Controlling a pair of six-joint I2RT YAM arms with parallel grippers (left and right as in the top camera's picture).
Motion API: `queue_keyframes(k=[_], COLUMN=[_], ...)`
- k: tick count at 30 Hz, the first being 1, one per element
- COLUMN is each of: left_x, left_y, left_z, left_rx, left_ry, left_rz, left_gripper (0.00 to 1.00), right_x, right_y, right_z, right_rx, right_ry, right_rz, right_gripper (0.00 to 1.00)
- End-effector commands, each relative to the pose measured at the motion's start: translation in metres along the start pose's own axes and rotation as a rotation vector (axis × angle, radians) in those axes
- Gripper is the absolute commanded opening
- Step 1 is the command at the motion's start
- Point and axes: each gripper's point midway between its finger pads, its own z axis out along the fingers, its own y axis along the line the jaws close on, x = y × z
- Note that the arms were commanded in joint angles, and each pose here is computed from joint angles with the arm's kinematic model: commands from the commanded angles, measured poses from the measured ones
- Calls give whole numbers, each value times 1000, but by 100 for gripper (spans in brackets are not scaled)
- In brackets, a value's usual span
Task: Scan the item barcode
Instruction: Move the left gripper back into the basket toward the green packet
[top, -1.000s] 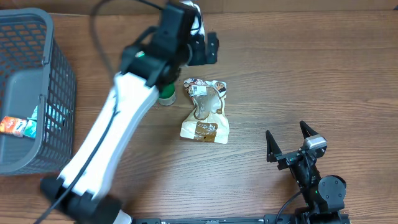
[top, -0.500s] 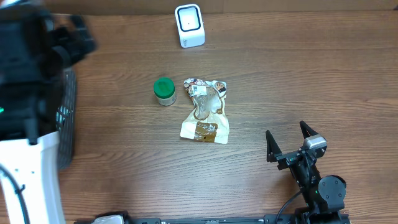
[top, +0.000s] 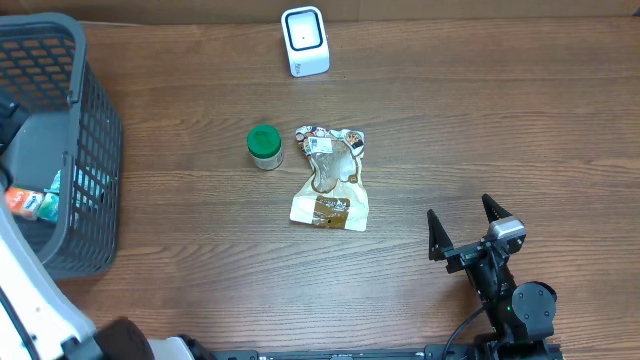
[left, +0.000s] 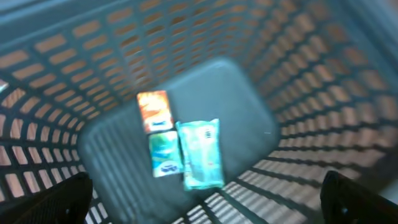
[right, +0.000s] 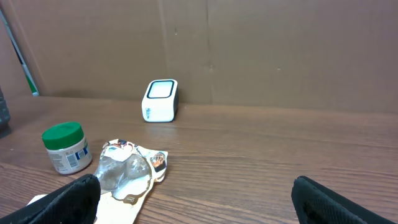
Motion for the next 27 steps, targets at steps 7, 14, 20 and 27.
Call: queue_keyframes(k=[7,14,20,27], left_x=[24,68,103,122], left_y=[16,16,12,-11], left_z=[74,137,178,204], left_rx=[-55,-90,-93,-34], left_ry=[212,421,552,585], left_rz=[15,114,170,231], left_gripper=[75,54,54,65], right_x=[2,2,2,2], right_y=[-1,-1,-1,-1], right_z=[0,0,0,0], right_rx=[6,6,6,6], right_ry=[-3,-3,-3,-3], right_rz=[-2,-2,-2,-2], right_gripper=[100,100,100,100])
